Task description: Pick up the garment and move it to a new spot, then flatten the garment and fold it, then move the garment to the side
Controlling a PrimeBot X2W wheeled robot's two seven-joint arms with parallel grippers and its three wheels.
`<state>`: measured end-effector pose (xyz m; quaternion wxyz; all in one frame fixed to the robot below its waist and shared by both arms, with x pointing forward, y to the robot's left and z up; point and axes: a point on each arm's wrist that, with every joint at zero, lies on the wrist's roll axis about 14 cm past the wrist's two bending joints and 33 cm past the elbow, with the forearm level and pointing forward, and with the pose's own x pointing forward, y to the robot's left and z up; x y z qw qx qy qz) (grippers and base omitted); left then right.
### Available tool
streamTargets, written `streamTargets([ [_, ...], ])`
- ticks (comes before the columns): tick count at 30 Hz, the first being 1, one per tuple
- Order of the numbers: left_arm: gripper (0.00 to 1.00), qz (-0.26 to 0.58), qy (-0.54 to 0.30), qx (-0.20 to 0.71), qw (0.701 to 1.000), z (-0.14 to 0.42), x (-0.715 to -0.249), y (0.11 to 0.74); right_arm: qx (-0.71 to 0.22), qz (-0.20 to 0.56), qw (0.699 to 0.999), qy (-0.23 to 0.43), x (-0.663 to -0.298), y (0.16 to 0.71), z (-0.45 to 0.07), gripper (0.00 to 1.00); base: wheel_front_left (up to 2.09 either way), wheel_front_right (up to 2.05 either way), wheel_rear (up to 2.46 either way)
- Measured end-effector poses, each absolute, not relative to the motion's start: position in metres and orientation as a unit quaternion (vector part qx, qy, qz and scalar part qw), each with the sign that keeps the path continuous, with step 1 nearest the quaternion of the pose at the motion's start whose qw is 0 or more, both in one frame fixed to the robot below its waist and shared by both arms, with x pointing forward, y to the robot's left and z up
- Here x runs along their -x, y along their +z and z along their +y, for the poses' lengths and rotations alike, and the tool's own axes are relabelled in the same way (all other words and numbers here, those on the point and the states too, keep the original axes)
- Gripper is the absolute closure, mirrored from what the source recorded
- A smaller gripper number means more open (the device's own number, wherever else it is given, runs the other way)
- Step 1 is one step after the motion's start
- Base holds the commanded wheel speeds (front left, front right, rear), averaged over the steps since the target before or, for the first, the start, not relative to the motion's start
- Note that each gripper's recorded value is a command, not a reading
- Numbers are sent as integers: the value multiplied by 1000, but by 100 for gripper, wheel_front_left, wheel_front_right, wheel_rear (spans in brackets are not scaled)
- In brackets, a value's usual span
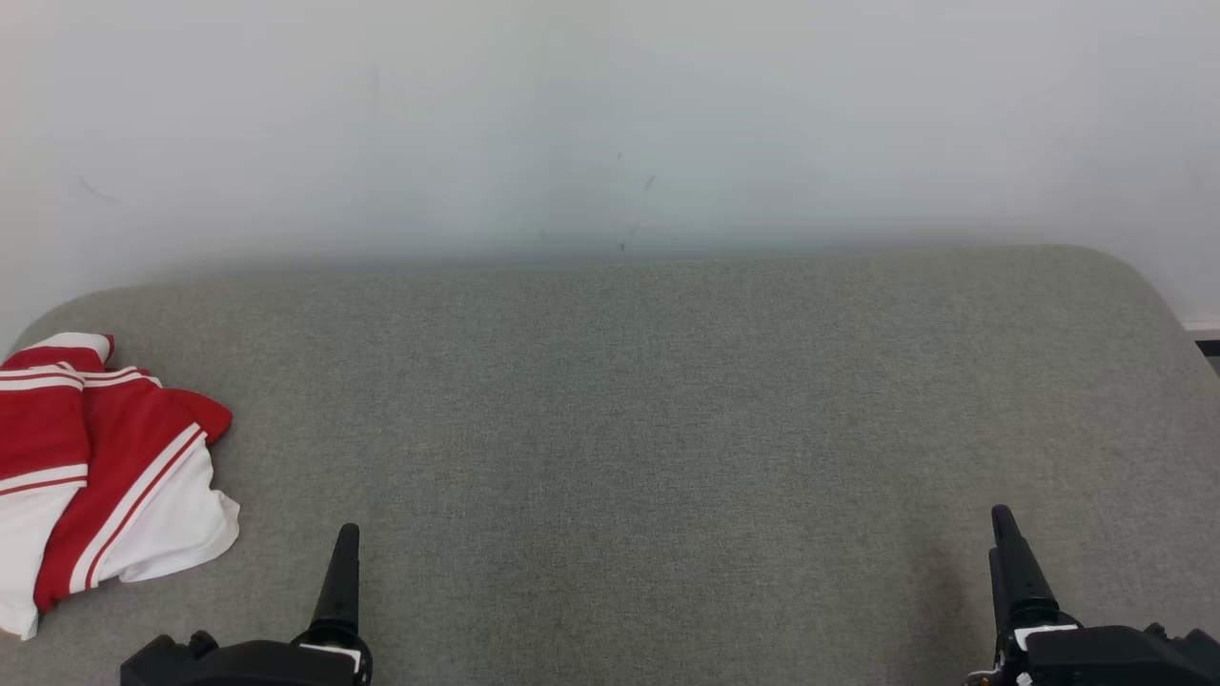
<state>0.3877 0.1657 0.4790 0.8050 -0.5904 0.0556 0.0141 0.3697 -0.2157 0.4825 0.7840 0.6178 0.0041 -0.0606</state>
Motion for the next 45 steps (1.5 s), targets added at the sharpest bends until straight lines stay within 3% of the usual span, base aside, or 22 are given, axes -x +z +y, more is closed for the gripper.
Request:
streamTargets([
  [11, 0, 59, 15, 476, 877, 165, -378, 477, -524, 17, 850, -52, -369, 481, -206, 0, 0, 0, 0],
  [20, 0, 58, 23, 392, 918, 169, -370, 476, -429, 21, 903, -29, -370, 486, -195, 0, 0, 0, 0],
  [45, 0, 32, 21, 207, 978, 185, -354, 482, -252, 28, 967, 9, -366, 482, -175, 0, 0, 0, 0],
])
